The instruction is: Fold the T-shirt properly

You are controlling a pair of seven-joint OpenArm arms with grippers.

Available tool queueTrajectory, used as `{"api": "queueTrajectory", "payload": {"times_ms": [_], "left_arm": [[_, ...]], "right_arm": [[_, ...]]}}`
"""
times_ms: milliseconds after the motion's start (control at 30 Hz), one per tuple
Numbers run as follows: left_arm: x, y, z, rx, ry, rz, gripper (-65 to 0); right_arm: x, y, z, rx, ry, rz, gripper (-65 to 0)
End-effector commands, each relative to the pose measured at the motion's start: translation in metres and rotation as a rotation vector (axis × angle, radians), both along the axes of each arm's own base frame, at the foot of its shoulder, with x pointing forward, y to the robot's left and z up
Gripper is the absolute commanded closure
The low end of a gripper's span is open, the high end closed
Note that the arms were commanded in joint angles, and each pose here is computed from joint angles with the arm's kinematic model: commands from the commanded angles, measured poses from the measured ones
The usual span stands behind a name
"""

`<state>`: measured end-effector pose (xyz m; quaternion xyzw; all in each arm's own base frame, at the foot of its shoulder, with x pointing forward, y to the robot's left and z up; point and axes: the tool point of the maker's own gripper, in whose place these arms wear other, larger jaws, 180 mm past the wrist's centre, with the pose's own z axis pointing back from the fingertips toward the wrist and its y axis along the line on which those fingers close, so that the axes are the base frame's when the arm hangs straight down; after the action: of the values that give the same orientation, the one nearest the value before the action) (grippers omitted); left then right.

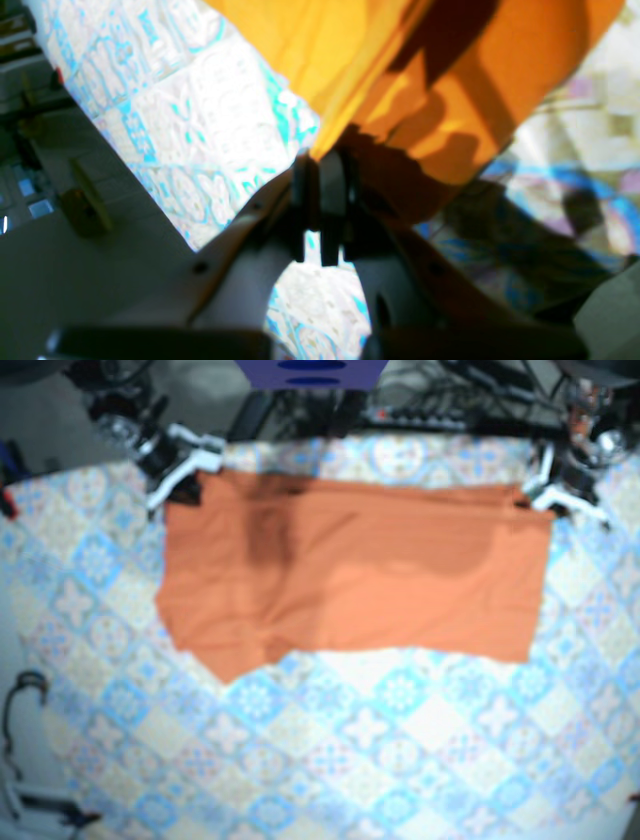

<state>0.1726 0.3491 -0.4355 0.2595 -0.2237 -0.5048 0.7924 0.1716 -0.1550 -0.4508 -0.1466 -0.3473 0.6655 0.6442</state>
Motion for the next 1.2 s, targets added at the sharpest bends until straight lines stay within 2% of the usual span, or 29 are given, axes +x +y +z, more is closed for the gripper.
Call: {"api": "queueTrajectory", "payload": {"times_ms": [0, 133, 767, 1167], "left_arm": [[0.006, 0.011, 0.006, 0.039, -0.017, -0.002, 0.0], [0.009, 0.007, -0.006, 0.035, 0.008, -0.012, 0.0], [0.044, -0.003, -0.003, 0.023, -0.044, -0.036, 0.0], [0.053, 0.007, -0.008, 0.032, -0.038, -0.011, 0.0]], "right_arm": [[0.007, -0.003, 0.008, -0.001, -0.032, 0.002, 0.0], [0.007, -0.006, 0.007, -0.006, -0.030, -0.006, 0.0], [0.016, -0.011, 0.006, -0.026, -0.040, -0.022, 0.0], [0.014, -0.012, 0.003, -0.027, -0.030, -0.023, 0.0]]}}
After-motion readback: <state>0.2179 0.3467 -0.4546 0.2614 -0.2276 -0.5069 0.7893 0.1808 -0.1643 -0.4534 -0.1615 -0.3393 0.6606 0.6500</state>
